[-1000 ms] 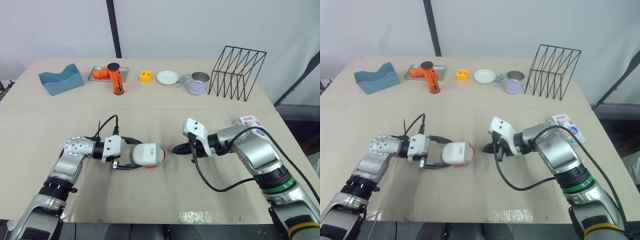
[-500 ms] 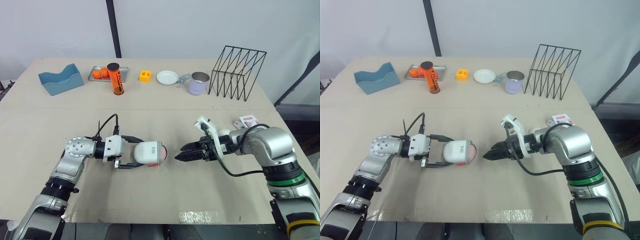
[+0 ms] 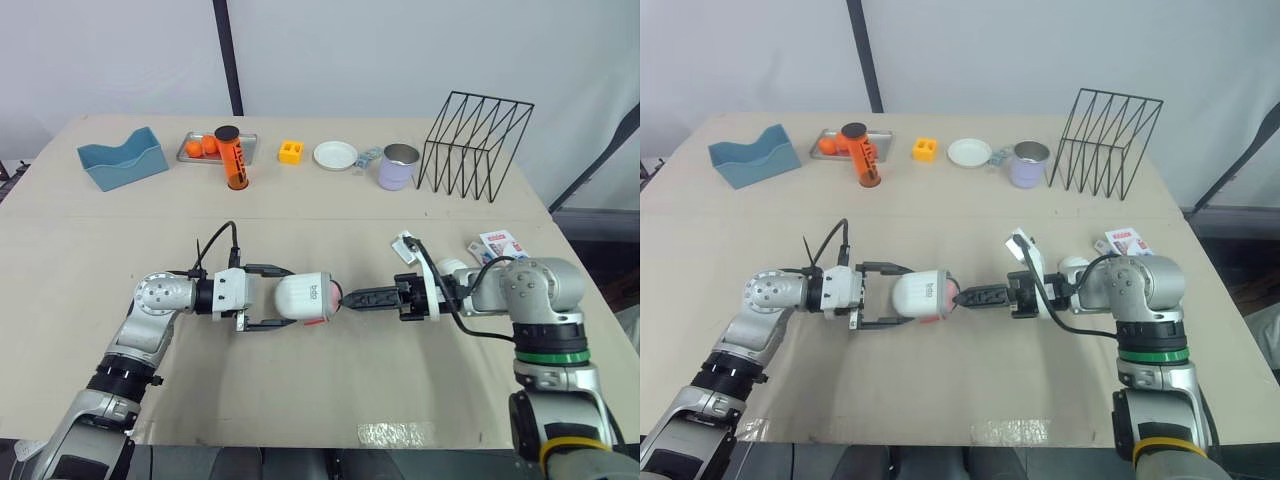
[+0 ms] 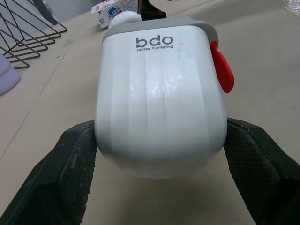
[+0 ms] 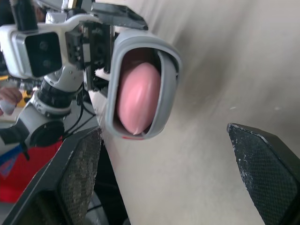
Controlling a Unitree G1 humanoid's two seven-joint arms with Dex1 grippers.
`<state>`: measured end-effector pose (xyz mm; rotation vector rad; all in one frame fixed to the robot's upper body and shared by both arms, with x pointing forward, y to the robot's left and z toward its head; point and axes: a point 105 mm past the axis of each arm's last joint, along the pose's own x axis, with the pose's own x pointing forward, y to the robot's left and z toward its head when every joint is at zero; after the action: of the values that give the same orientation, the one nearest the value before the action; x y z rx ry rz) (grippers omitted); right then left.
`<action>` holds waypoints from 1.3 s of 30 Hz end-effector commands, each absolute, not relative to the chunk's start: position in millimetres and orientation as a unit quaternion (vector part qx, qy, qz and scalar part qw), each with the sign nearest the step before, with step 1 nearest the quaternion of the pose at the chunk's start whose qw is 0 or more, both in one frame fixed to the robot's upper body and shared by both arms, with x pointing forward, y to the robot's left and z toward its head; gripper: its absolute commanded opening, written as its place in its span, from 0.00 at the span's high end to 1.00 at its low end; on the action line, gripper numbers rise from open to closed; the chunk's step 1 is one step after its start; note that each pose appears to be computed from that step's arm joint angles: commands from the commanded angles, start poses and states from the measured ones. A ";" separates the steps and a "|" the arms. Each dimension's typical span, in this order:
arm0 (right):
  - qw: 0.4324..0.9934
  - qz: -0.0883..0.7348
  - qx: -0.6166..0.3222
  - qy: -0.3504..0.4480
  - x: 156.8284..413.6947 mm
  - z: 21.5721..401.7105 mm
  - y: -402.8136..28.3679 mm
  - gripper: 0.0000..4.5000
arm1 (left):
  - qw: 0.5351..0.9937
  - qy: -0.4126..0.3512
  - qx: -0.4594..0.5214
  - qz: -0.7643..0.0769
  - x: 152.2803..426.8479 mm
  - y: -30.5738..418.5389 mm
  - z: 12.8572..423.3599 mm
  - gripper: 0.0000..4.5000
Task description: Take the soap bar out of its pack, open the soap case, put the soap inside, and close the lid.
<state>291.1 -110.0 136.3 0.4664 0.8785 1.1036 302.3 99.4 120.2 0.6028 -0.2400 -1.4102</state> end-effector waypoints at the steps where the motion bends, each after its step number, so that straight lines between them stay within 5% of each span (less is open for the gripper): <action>1: 0.737 0.518 0.219 0.376 285.3 139.9 -98.5 0.03 | 0.713 -0.153 0.279 -0.625 301.9 95.1 140.7 0.21; 39: 0.743 0.524 0.218 0.354 274.4 151.3 -100.8 0.03 | 0.715 -0.132 0.286 -0.624 305.6 96.7 131.8 0.21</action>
<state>278.2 -100.8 137.1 0.4843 0.8315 1.0976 303.5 96.6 120.8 0.6151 -0.2461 -1.3976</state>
